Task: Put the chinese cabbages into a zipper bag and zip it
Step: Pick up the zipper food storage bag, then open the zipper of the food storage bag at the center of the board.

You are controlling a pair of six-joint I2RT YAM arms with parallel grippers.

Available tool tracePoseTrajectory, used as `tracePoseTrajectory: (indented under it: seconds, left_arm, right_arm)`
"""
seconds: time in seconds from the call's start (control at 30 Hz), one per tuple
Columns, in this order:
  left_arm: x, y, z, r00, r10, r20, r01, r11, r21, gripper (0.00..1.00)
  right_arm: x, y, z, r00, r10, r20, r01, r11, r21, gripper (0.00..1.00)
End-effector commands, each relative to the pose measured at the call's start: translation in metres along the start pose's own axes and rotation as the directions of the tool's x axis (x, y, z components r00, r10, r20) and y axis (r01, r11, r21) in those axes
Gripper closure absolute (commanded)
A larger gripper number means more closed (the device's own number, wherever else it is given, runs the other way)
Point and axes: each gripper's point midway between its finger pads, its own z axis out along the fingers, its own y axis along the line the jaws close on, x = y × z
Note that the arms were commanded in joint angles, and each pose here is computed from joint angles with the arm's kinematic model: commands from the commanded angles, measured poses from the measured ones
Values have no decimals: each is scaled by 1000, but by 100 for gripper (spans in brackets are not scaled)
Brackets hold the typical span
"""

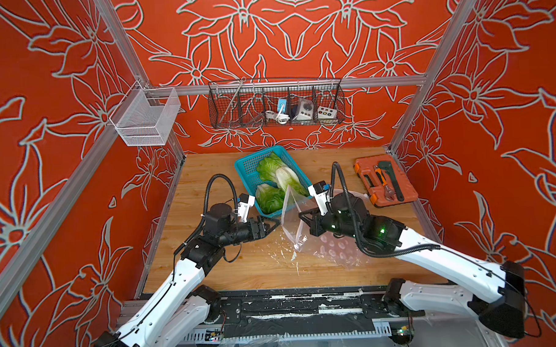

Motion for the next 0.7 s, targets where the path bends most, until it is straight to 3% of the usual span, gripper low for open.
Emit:
tracePoseTrajectory:
  seconds: [0.0,0.1,0.2,0.23,0.3,0.37,0.4,0.5,0.57,0.67]
  left_arm:
    - [4,-7,6,1000,4,-18,-3,1000,26,24]
    - [4,-2,13,1000,6,-16,-6,1000,4,26]
    - [4,3,19,1000,13,-20,-13,1000,-19,35]
    - [3,3,20,1000,14,-16,-14,1000,-23,40]
    - [-4,2,16,1000,29,7,-28,998,-56,63]
    - [-24,-4,-4,993,86,81,-71,983,-170,82]
    - [-33,-7,-16,987,112,116,-84,972,-221,87]
    - [-64,-9,-68,948,208,241,-88,899,-429,93]
    - [-82,-4,-104,919,268,289,-58,816,-575,98]
    - [-101,-14,-147,862,342,374,-8,747,-665,100]
  right_arm:
    - [-14,17,5,998,22,63,-16,995,-95,100]
    - [-17,23,9,997,41,67,-32,991,-129,100]
    - [-22,31,10,995,64,71,-52,984,-171,100]
    - [-23,35,11,995,74,69,-60,980,-189,100]
    - [-26,41,11,993,100,68,-83,973,-217,100]
    - [-29,43,12,987,144,65,-126,965,-228,100]
    - [-31,43,13,985,163,64,-144,962,-230,100]
    - [-38,52,25,972,230,44,-210,939,-272,100]
    - [-47,70,44,958,287,7,-266,897,-352,100]
    - [-68,102,70,935,350,-56,-334,818,-468,100]
